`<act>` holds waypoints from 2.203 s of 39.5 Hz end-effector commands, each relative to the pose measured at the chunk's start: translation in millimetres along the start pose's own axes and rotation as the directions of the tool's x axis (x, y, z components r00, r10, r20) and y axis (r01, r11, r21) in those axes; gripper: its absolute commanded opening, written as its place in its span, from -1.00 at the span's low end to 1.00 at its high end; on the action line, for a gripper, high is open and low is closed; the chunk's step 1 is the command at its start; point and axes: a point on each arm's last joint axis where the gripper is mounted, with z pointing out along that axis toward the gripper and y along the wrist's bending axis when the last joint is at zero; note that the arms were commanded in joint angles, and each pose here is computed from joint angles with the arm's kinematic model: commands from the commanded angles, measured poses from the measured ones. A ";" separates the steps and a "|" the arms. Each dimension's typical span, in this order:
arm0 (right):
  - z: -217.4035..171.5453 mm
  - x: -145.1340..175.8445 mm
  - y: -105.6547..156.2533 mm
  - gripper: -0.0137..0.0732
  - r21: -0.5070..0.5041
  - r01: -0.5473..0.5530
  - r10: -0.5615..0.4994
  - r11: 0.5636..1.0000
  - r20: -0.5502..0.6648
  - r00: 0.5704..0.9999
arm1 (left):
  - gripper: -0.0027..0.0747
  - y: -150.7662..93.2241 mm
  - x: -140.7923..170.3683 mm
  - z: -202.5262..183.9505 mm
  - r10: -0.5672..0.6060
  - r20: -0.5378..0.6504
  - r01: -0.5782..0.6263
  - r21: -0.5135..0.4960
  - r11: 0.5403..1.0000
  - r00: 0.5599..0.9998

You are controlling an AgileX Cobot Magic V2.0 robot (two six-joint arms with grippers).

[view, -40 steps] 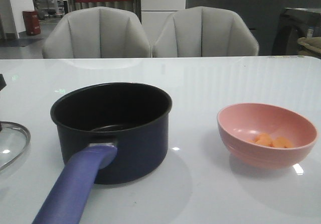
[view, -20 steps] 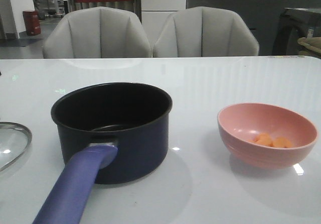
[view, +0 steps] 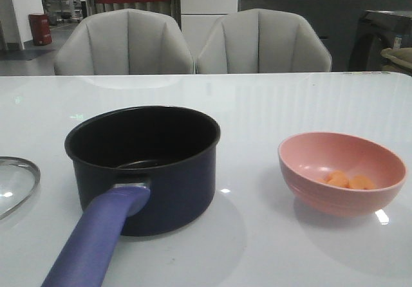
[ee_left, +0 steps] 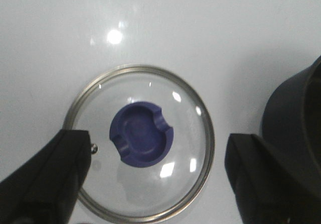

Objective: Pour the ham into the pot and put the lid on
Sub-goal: 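Set the glass lid down on the table beside the pot, left gripper, then move the right gripper down to the rim of the pink bowl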

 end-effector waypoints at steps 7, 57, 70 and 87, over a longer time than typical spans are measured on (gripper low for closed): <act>-1.4 -4.3 -0.7 -0.34 0.008 0.012 -0.013 1.000 0.082 0.997 | 0.55 -23.4 15.6 -79.4 0.068 0.457 -0.119 0.085 0.989 0.887; 16.5 -73.8 7.8 -0.34 -0.001 -0.035 0.035 0.999 -0.066 0.997 | 0.55 -8.9 133.5 -125.0 0.085 0.802 -0.388 0.191 0.902 0.591; 40.3 -68.6 8.6 -0.32 0.019 -0.089 0.091 0.996 -0.249 0.964 | 0.55 -8.9 133.5 -125.0 0.085 0.802 -0.388 0.191 0.902 0.591; 104.2 -75.6 16.8 0.48 0.017 -0.091 0.085 0.996 -0.539 0.838 | 0.55 -8.9 133.4 -125.1 0.084 0.803 -0.388 0.191 0.902 0.590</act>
